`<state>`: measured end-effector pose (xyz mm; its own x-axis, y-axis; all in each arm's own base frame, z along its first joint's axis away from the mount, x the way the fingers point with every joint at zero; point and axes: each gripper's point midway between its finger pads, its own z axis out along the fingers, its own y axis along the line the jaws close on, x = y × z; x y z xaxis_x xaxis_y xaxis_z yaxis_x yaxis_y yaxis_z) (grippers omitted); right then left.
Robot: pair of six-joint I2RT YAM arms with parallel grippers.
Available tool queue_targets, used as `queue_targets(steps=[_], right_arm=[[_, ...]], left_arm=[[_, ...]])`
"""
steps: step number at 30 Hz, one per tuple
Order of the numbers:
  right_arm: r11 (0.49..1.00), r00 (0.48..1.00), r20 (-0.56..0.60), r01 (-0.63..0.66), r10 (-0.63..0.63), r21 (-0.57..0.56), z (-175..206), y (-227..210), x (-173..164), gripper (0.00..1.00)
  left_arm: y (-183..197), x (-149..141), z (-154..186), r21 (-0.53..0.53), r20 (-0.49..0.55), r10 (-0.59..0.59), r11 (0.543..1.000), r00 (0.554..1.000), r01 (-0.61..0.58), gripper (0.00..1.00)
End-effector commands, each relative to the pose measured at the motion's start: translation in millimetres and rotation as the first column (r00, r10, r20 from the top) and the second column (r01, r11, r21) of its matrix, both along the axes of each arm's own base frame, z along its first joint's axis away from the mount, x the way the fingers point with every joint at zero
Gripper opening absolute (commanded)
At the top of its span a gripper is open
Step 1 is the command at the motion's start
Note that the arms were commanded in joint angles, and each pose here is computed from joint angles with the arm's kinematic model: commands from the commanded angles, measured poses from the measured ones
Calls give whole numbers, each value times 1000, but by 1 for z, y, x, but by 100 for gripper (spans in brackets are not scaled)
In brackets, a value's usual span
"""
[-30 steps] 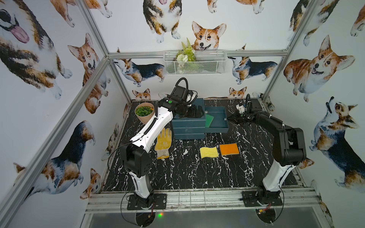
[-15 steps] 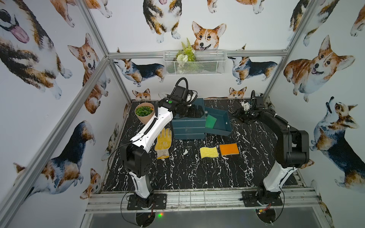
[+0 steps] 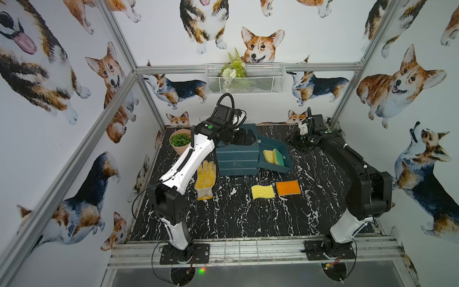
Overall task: Take the sponge out of the drawer
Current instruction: Pick up the sponge from the drawer.
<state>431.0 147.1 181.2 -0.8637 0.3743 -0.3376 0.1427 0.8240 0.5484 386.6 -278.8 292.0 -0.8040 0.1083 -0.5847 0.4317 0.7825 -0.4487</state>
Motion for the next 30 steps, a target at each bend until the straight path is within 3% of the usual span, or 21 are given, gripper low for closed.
queue_targets(steps=[1, 7, 13, 21, 23, 26, 28, 30], right_arm=[[998, 997, -69, 24, -28, -50, -23, 5, -7, 47], [983, 998, -58, -43, 33, -176, -45, 23, -3, 47], [938, 990, -128, -94, 54, -334, -71, 23, -4, 46], [915, 977, -202, -145, 71, -375, -101, 29, -9, 44], [912, 973, -216, -158, 79, -380, -106, 31, -12, 38], [908, 969, -232, -167, 81, -384, -110, 31, -14, 10], [909, 973, -213, -166, 88, -382, -103, 31, -12, 1], [911, 981, -168, -160, 103, -380, -88, 32, -9, 0]], left_arm=[[0, -4, -1, 7, -4, -33, 999, 999, 33, 99], [1, -8, -3, 10, -10, -50, 999, 999, 50, 99], [6, -10, -1, 10, -3, -52, 999, 999, 52, 99], [12, -11, 2, 6, 1, -45, 999, 999, 45, 98], [13, -11, 1, 6, 0, -43, 999, 999, 43, 99], [14, -10, 1, 5, -1, -40, 999, 999, 40, 99], [15, -10, 2, 2, -1, -38, 999, 999, 38, 99], [15, -11, 2, 0, -2, -38, 999, 999, 38, 99]])
